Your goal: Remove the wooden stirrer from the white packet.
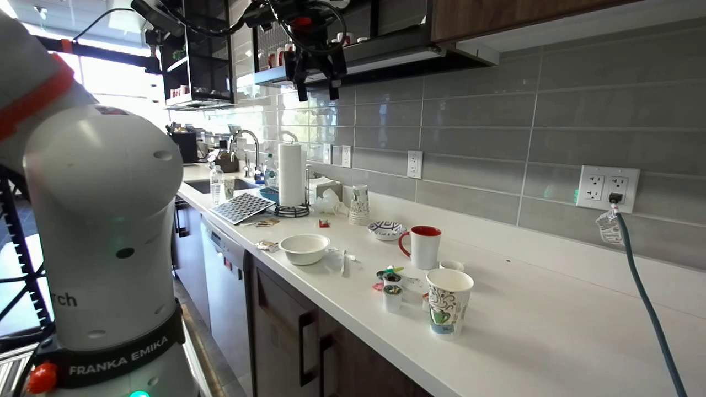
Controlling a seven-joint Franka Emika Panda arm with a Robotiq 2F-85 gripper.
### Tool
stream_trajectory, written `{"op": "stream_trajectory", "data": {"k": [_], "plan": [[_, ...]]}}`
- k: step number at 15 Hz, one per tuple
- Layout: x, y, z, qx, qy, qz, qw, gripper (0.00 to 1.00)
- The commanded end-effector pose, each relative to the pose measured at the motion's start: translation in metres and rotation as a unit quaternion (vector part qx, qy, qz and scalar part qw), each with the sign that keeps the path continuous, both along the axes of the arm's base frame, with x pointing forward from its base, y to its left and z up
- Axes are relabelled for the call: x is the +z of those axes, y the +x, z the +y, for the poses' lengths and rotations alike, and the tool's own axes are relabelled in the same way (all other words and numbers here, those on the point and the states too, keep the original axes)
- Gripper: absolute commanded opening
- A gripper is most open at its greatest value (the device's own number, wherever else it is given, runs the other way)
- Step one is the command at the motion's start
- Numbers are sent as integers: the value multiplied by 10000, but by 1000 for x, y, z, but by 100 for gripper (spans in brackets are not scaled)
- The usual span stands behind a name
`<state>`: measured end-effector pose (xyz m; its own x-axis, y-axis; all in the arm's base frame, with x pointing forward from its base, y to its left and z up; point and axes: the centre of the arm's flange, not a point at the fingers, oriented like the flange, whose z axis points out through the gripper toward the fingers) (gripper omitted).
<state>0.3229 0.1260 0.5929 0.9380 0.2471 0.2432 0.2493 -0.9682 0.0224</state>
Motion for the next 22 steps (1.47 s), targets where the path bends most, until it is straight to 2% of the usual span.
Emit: {"op": "stream_trajectory", "data": {"k": [1, 6, 11, 16, 19, 22], "plan": [[0, 0, 0, 0, 0, 0, 10000, 100], [0, 0, 0, 0, 0, 0, 10000, 100], [-38, 29, -7, 974, -38, -55, 9952, 100], [-98, 57, -5, 1953, 173, -93, 9805, 100], [-141, 64, 6, 2344, 415, 116, 9712, 100], [-198, 66, 20, 2386, 621, 502, 9678, 100]]}}
